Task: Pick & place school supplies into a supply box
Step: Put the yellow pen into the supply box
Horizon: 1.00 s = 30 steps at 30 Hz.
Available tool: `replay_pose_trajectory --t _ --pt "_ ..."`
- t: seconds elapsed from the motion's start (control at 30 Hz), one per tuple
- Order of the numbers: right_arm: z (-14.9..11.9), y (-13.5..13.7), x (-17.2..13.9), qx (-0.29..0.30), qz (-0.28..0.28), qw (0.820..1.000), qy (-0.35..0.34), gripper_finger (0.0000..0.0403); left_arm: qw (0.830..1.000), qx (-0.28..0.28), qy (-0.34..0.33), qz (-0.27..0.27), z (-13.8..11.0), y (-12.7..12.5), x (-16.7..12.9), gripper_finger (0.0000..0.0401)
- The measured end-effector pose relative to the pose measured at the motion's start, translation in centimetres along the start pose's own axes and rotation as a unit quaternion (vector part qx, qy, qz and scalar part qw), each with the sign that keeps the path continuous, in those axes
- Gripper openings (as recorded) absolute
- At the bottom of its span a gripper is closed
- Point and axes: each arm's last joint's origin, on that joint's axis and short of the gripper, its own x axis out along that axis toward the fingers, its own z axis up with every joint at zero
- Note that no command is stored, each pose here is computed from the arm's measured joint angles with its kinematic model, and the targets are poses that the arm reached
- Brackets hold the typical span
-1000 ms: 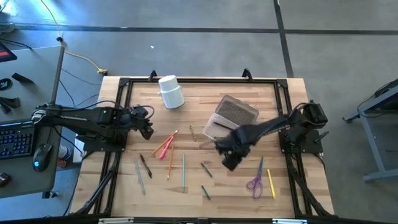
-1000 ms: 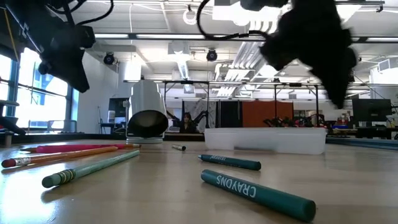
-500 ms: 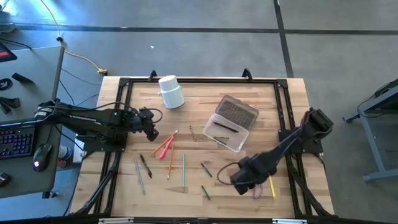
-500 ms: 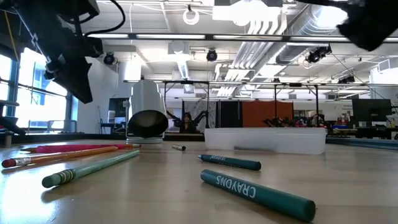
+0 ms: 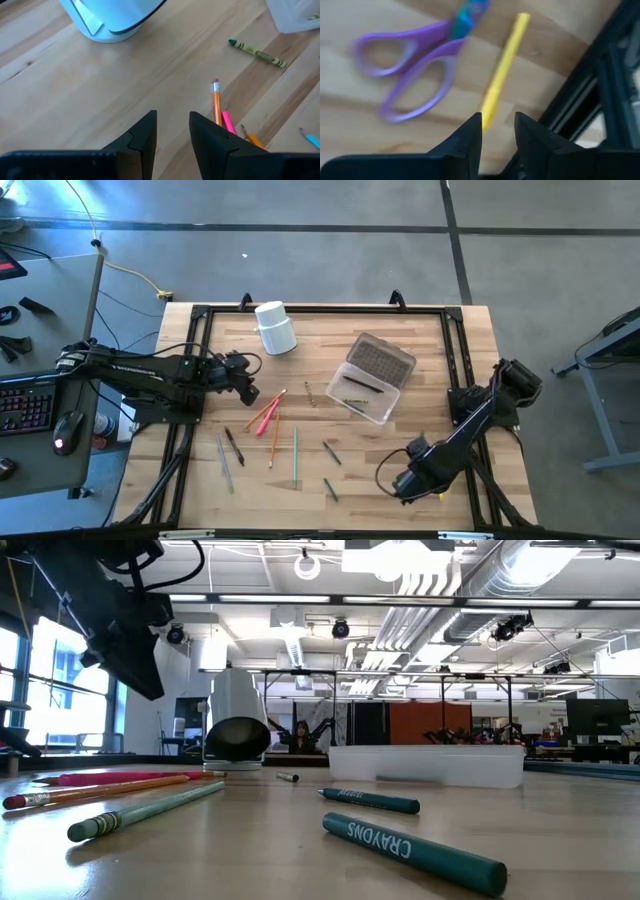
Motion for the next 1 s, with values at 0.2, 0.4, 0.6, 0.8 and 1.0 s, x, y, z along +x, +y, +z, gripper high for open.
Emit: replay_pose_trajectory --t 0.2,0.4,0.6,0.8,1.0 --pt "1.0 -0.5 3.4 -0.008 0.004 1.0 0.027 0.0099 1.0 0.0 0.001 0.0 0.0 0.0 0.0 0.015" --pt "2.2 -0.9 6.3 -0.015 0.034 0.998 0.055 0.0099 1.0 0.0 0.001 0.0 0.0 0.0 0.0 0.015" --pt "3.0 -1.4 8.1 -0.039 0.062 0.996 0.057 0.0093 1.0 0.0 0.0 -0.001 0.0 0.0 0.0 0.015" --pt "3.4 -1.3 7.5 -0.03 0.049 0.998 0.04 0.0018 1.0 -0.007 -0.011 -0.01 0.2 -0.2 0.0 0.015" --pt "3.2 -1.3 3.1 -0.019 0.065 0.997 -0.042 0.0026 0.999 -0.01 -0.03 0.001 0.4 -0.2 0.0 0.015"
